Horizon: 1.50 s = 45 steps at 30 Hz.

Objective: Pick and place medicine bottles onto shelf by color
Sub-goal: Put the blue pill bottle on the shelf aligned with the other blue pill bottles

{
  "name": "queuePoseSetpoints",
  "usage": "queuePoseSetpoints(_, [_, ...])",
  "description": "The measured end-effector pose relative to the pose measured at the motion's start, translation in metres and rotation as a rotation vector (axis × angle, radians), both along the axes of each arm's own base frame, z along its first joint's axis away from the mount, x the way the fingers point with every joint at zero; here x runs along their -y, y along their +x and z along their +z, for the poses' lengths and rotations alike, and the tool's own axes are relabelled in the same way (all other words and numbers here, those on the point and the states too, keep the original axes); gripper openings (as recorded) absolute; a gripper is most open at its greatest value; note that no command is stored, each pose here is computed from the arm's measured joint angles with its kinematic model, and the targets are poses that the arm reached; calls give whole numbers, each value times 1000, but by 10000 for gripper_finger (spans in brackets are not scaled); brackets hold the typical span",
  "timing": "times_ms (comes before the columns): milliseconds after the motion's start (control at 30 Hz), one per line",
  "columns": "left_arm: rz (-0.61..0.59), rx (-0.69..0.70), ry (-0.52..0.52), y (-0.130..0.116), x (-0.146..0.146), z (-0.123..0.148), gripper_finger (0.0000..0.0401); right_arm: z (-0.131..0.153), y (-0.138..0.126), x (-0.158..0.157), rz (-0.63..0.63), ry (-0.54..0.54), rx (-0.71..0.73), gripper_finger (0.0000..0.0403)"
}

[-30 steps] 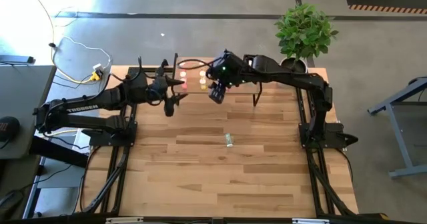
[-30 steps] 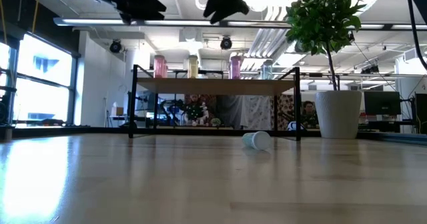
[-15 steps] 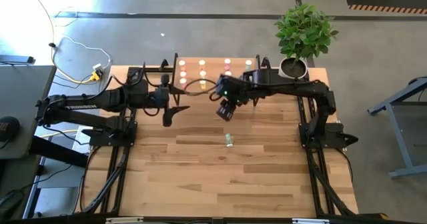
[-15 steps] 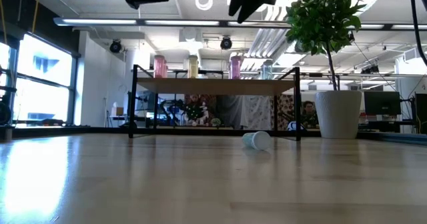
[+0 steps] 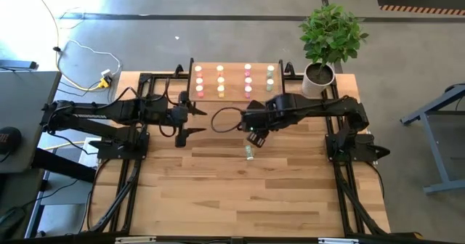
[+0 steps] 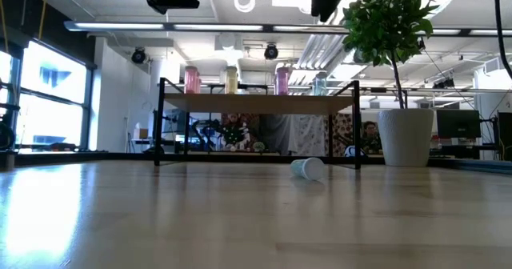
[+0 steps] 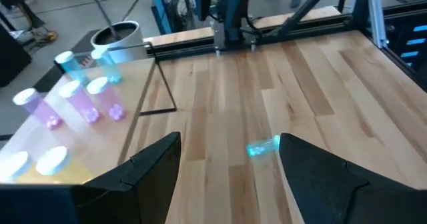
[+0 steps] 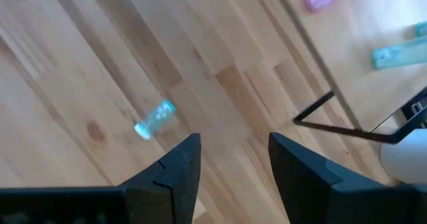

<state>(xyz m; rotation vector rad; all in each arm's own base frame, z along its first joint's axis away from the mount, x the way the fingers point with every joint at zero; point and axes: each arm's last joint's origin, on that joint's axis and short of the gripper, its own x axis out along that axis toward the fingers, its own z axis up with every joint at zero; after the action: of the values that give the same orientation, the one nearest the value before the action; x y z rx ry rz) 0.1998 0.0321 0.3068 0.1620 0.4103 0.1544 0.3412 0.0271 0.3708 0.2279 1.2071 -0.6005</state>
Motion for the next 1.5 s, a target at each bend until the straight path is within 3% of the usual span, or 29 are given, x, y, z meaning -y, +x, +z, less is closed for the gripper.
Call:
queuePoseSetpoints(267, [-18, -63, -20, 14, 3, -13, 243, -30, -11, -14, 1, 27, -113, 168])
queuePoseSetpoints(433, [1, -80, -43, 19, 2, -17, 243, -51, -14, -17, -39, 114, -150, 168])
queuePoseSetpoints(767, [17, -74, -53, 19, 2, -17, 243, -103, 1, -23, -161, 335, -26, 168])
queuePoseSetpoints(1100, [13, -74, -53, 19, 2, -17, 243, -148, 7, -22, -348, 404, 107, 176])
queuePoseSetpoints(1500, [13, -85, -54, 18, 2, -18, 243, -188, 5, -17, -441, 459, 213, 216])
